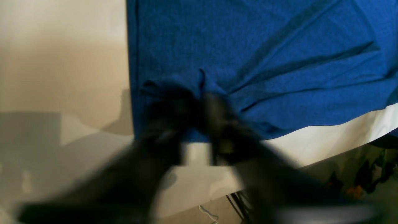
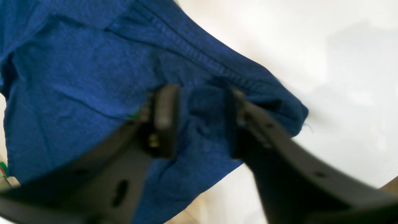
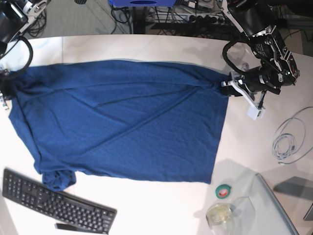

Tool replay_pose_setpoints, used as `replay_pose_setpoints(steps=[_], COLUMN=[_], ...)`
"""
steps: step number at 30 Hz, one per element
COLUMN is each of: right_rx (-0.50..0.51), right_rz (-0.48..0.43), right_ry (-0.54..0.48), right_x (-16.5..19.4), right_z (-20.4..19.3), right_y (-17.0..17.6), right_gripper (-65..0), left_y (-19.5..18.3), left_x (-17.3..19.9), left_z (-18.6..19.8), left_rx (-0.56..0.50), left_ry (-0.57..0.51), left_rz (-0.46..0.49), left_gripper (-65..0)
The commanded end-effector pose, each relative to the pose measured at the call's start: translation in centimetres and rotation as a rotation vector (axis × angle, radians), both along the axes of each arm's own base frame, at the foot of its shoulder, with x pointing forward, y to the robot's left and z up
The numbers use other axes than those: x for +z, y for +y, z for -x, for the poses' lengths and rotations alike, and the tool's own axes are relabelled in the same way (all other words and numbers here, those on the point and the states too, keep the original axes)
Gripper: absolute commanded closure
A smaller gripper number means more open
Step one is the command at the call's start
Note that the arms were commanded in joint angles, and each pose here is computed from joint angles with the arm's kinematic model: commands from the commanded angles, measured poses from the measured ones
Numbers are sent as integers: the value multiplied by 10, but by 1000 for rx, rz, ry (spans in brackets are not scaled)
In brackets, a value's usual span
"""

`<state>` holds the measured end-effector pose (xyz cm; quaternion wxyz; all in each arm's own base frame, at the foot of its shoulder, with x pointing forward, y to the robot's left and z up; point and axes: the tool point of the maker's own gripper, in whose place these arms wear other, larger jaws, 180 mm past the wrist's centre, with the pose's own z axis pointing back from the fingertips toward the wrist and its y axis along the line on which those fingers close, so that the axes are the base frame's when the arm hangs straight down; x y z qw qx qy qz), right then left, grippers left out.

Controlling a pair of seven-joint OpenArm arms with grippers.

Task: Layout the t-shirt on the table in an organized manner, then fold the t-shirt properly
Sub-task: 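Release the shirt corner with the left gripper and regrasp the hem edge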

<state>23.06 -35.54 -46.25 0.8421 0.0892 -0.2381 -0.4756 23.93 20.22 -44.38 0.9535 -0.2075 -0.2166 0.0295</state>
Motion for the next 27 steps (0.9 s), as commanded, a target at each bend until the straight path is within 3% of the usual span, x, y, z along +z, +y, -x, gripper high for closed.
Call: replay_pose_setpoints(steps=[1, 5, 8, 13, 15, 18, 21, 27], right_rx=[-6, 0, 8, 29, 91, 201, 306, 467], right_rz=[37, 56, 85, 167, 225, 311, 369, 391], right_ry=[-35, -42, -65, -129, -174, -218, -226, -172], right_x=[14, 18, 28, 56, 72, 93, 101, 86], right_z=[-8, -5, -6, -9, -11, -7, 4, 35], right_y=[-12, -14, -13, -11, -5, 6, 17, 30], right_gripper=[-294, -326, -329, -335, -333, -330, -329, -329], left_y=[5, 4, 4, -9, -14, -9, -3, 22], left_x=[10, 16, 20, 39, 52, 51, 33, 15], left_z=[-10, -20, -25, -42, -46, -21, 18, 63], left_rx=[4, 4, 5, 15, 20, 10, 28, 202], left_ry=[-42, -67, -83, -178, -237, -229, -152, -195], left_rz=[-7, -3, -1, 96, 151, 125, 106, 100], left_gripper=[-229, -415, -476, -485, -485, -484, -477, -477])
